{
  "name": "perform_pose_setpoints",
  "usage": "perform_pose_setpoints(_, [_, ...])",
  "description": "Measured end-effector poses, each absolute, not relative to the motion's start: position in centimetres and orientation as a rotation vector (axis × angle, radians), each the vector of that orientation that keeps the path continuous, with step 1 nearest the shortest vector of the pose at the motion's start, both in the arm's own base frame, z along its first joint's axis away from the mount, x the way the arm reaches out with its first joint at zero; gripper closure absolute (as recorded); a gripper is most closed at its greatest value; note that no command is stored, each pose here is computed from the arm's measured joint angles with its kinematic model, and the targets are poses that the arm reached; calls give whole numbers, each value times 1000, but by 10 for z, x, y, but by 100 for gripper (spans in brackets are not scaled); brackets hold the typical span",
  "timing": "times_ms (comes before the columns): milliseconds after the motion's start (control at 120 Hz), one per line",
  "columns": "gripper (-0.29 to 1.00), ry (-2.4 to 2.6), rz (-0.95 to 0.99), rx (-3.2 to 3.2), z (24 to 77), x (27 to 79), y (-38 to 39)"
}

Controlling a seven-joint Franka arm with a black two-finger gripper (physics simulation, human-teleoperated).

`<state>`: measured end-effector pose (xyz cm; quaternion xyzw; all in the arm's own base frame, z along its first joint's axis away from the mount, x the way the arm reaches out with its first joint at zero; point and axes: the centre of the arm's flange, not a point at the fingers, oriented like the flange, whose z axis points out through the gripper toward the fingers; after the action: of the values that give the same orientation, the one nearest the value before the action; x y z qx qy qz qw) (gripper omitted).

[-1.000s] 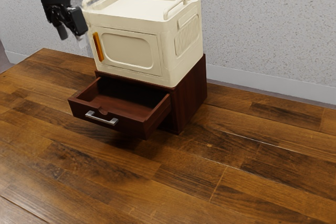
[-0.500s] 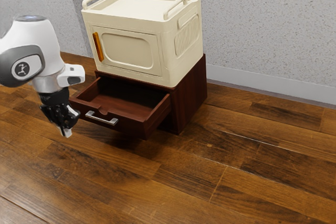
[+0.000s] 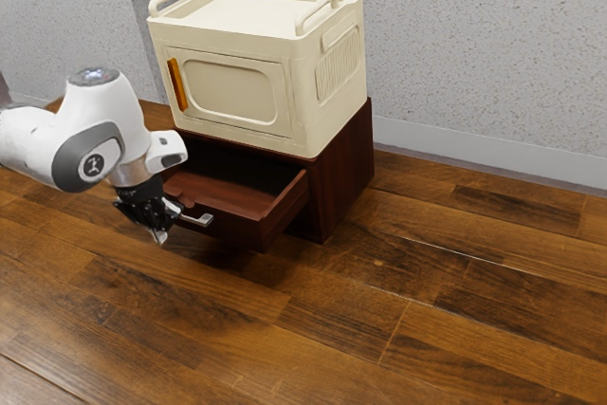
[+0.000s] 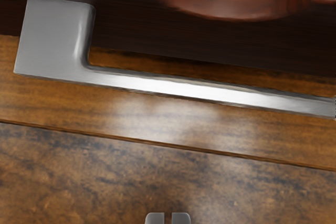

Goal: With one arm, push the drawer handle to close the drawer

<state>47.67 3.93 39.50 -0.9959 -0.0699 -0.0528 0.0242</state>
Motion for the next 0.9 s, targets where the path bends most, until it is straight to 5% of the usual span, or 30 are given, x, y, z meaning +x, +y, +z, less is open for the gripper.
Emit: perform_pose_setpoints(900, [79,-73,-414,-2999,382,599,32])
